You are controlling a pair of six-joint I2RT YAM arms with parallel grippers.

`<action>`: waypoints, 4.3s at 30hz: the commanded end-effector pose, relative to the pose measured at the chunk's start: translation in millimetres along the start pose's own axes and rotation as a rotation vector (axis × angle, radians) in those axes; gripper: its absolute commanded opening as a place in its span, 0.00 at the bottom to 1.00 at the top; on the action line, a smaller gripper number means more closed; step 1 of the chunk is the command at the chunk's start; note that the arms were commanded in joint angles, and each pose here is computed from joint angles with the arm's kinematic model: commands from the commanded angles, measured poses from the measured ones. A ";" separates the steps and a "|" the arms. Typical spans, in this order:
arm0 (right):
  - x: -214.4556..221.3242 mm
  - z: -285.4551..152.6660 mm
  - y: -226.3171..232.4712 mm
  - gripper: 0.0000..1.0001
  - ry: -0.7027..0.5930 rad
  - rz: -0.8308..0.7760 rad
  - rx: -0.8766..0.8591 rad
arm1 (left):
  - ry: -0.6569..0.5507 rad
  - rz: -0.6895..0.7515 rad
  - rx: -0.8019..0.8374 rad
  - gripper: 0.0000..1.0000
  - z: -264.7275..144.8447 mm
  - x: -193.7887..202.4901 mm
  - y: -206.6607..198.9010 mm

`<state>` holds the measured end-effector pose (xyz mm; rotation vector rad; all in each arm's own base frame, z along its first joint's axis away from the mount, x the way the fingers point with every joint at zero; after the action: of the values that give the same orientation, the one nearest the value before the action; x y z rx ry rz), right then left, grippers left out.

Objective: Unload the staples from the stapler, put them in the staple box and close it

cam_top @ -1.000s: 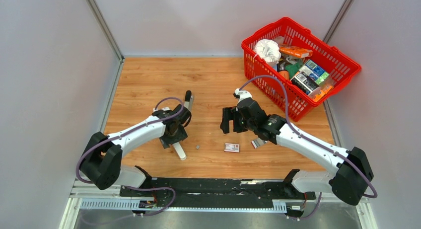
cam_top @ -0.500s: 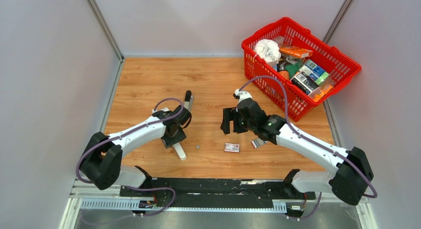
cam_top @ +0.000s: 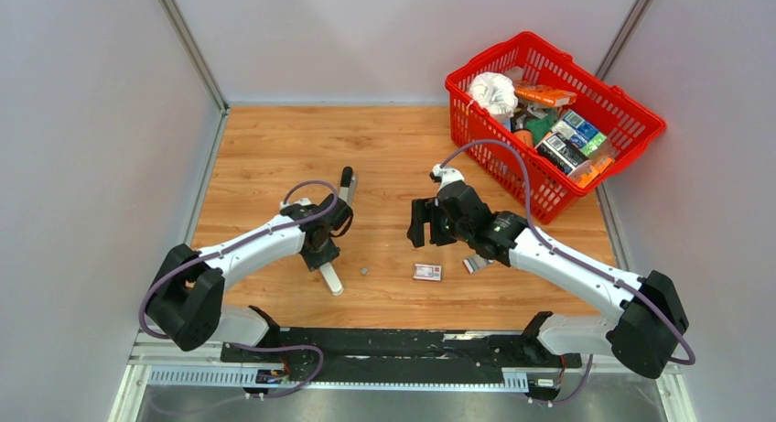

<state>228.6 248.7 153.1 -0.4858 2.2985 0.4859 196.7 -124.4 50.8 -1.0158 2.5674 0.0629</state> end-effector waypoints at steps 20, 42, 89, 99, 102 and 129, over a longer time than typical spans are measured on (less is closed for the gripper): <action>-38.1 -52.6 18.1 0.82 -0.162 -0.123 -0.129 | -0.005 0.490 0.956 0.00 -123.3 7.6 -104.0; -47.9 -112.5 85.5 0.79 -0.227 -0.315 -0.581 | 0.130 0.895 1.539 0.00 -217.7 53.3 -112.3; -15.3 -131.8 124.4 0.44 -0.163 -0.441 -0.891 | 0.251 1.103 1.841 0.00 -266.4 85.0 -77.4; -2.0 -130.1 129.3 0.13 -0.124 -0.466 -0.898 | 0.208 1.095 1.863 0.00 -276.4 80.5 -78.0; 1.5 -128.8 130.3 0.07 -0.121 -0.466 -0.893 | 0.159 1.081 1.876 0.00 -285.5 74.8 -79.2; 33.1 -130.6 127.5 0.05 -0.089 -0.437 -0.888 | -0.126 0.975 1.888 0.00 -323.4 42.1 -68.9</action>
<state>92.9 306.2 282.3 -1.2436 1.5207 1.2344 97.4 -266.4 280.0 0.8918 1.7642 -1.5966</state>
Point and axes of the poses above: each gripper's point midway between its finger pads, its own z axis out along the fingers, its own y axis along the line the jaws close on, x = y × z, the point moved 1 cm from there along -z, back along the fingers, and after that the axes turned 10 degrees about -z, right-handed, at the moved point
